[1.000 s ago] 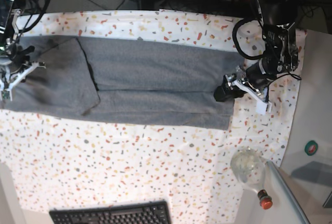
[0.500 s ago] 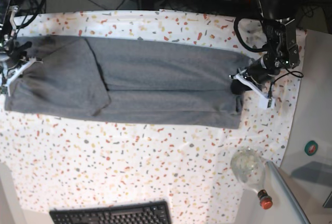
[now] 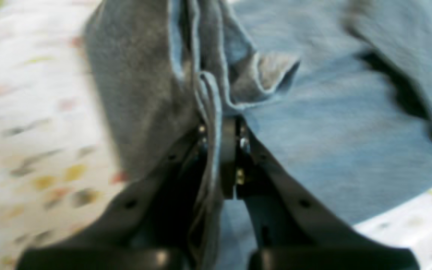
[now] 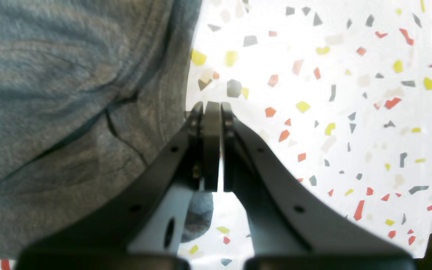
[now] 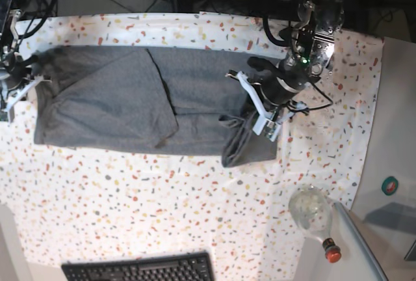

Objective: Layout the t-shirt on the table in an organized manner, then fold the t-shirt properly
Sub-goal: 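Fold the strip end with the left gripper toward the right gripper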

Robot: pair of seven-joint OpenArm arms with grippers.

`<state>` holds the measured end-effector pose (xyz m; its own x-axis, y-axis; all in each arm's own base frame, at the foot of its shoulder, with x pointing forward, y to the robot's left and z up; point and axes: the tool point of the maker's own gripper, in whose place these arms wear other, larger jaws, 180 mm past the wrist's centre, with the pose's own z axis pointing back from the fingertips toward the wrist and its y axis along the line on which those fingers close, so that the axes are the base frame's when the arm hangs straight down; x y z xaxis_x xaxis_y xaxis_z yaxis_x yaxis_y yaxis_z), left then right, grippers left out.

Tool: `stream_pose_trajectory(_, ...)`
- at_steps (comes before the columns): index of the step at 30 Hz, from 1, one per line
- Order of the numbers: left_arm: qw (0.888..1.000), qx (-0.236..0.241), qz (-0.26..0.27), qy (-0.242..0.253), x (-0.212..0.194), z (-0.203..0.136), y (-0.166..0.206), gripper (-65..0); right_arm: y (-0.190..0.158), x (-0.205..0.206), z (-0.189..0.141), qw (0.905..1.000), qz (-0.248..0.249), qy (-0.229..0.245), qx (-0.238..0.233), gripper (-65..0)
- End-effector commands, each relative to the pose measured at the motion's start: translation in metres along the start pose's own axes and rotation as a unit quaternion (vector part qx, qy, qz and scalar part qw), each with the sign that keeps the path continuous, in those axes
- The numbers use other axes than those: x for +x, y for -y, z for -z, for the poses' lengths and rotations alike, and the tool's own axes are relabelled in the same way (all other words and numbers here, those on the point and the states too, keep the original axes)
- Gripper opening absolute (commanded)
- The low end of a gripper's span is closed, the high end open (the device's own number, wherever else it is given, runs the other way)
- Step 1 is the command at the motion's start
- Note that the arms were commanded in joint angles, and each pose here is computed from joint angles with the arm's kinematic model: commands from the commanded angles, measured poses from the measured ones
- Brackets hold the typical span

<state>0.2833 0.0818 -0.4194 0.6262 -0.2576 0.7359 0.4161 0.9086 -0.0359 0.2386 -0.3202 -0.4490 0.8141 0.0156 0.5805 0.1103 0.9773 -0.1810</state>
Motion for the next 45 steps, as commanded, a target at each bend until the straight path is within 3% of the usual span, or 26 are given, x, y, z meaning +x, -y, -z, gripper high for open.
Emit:
stream_pose_trajectory(1,1.0,-0.004,-0.007,0.03,0.018,0.003,0.01,-65.0,0.013,0.018,-0.004,0.9996,-0.008,0.025,-0.014,-65.0)
stream_pose_trajectory(11,0.998,-0.063,-0.011,0.003,0.009,0.029,0.076,-65.0,0.017,0.016,-0.005,0.9995,-0.01,0.023,-0.017,-65.0)
stream_pose_trajectory(34,0.995,-0.083,-0.031,0.037,0.039,0.032,0.102,-65.0,0.016,0.019,-0.005,0.9995,-0.01,0.026,-0.017,-65.0)
stream_pose_trajectory(45,0.994,-0.106,-0.012,0.023,0.034,0.038,0.122,-65.0,0.016,0.019,-0.005,0.9995,-0.01,0.026,-0.017,-65.0)
